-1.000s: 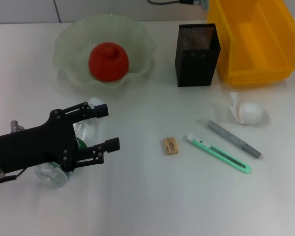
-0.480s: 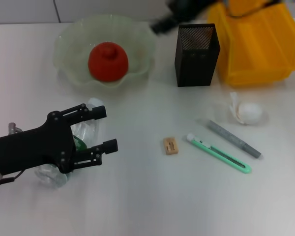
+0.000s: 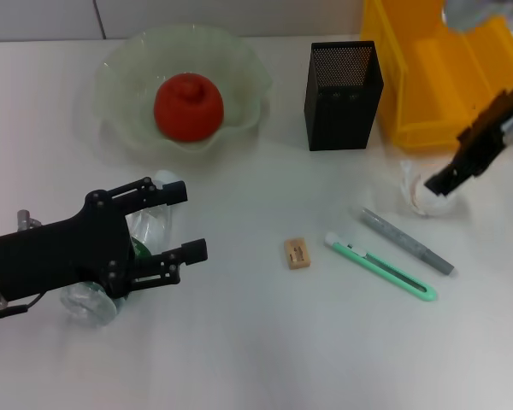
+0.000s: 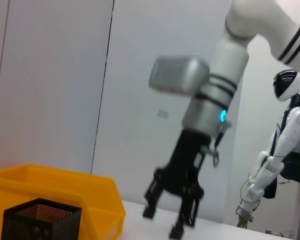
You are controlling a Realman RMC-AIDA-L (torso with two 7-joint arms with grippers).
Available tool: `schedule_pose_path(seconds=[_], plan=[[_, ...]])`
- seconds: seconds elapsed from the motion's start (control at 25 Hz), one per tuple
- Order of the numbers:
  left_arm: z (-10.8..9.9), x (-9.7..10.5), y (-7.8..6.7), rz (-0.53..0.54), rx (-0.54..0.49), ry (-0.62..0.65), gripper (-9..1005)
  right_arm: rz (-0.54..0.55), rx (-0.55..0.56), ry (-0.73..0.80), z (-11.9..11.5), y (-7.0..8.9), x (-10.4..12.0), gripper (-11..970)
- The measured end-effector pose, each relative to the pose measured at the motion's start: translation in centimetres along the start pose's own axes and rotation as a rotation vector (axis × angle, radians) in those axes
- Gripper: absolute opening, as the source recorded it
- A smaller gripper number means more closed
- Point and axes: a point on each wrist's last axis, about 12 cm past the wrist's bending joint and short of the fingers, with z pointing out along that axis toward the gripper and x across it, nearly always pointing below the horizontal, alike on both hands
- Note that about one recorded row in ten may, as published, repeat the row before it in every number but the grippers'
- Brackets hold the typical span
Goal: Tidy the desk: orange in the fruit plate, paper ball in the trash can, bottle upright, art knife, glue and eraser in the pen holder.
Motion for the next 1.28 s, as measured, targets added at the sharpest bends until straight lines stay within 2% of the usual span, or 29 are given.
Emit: schedule_pose_path(seconds=[0.2,0.72,0.76,1.08,1.12,1.16,1.2,1.28], plan=[[0.0,-0.1,0.1,0.001,-0.002,-0.002,793,0.032,-0.026,0.033,3.5,-0.6,1.0,842],[0.0,0.1,0.1,-0.001,-0.014,0.004,793,0.044,-0.029,0.053,7.5,-1.4,0.7,834],[0.0,0.1,0.1,-0.002,-0.016,0.005,793,0.041,-0.026,0.049,7.5,-1.5,0.7,833],[0.0,0.1,0.3,-0.003,-0.024,0.01,793,0.035,-0.036,0.051,7.1,-1.3,0.7,582],[0.0,0.1,0.3,-0.003,-0.024,0.01,793,0.036,-0.036,0.037,5.7,-1.3,0.8,552],[0.0,0.1,0.3,-0.002,-0.024,0.01,793,0.036,-0.036,0.037,5.7,-1.3,0.8,522],[0.0,0.1,0.3,-0.002,-0.024,0.01,793,0.04,-0.03,0.022,4.6,-1.3,0.8,492],[0.1,0.0,0.3,-0.003,-0.023,0.009,793,0.046,0.006,-0.03,1.7,-1.4,0.7,494]])
